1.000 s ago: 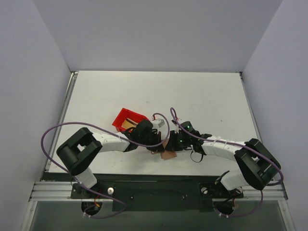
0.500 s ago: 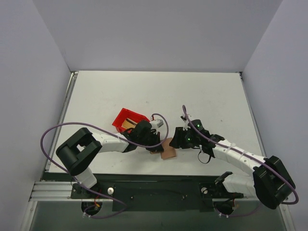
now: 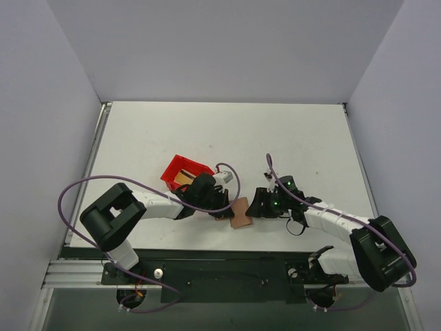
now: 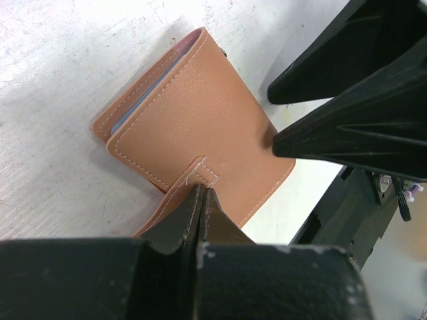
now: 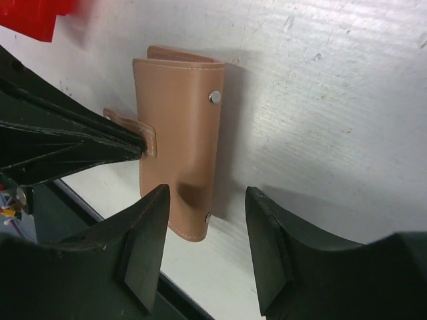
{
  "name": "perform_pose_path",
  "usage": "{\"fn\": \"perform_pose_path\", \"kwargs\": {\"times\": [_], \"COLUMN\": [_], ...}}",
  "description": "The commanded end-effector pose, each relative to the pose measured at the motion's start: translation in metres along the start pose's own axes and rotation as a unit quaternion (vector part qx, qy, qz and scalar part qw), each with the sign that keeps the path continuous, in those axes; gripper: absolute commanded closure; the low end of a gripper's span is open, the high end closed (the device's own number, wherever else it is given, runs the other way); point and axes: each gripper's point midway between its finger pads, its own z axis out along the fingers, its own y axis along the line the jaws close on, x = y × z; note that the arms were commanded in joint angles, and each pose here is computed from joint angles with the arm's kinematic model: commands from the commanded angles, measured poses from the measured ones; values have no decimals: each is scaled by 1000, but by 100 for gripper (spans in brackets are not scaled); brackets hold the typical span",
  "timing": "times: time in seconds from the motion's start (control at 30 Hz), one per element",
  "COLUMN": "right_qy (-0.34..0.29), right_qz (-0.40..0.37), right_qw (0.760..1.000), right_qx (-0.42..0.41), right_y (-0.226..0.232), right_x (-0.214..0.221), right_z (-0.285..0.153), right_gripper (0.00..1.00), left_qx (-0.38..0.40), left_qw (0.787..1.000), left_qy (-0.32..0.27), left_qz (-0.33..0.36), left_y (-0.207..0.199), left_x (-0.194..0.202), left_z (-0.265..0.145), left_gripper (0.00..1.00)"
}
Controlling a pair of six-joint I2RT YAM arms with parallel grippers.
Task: Put the credit cards into the card holder
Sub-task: Close the card holder at the center of the board.
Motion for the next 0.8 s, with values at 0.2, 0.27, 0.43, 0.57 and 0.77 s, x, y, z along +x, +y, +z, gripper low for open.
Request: {"fn": "perform_pose_path", "kwargs": {"times": [0.2, 0.27, 0.43, 0.57, 0.77], "right_qy": [8, 12, 2, -28, -70], "right_qz": [32, 35, 45, 32, -6], "right_qw": [997, 996, 994, 996, 997], "right_qx": [-69, -80, -100, -75, 29], "right_y": [13, 16, 24, 20, 5], "right_x": [7, 8, 3, -6, -37], "right_z": [21, 23, 23, 13, -22], "right_gripper": [56, 58, 75, 84, 100], "left_qx": [-56, -55, -54, -59, -57], "left_qw": [998, 998, 998, 998, 997], "left_qy": [33, 34, 32, 10, -54], "left_qz": [-13, -13, -14, -14, -11], "left_y": [34, 34, 33, 28, 5], "left_x": [30, 31, 29, 15, -22], "left_z": [-3, -4, -5, -12, -38], "left_gripper": [100, 100, 100, 100, 100]}}
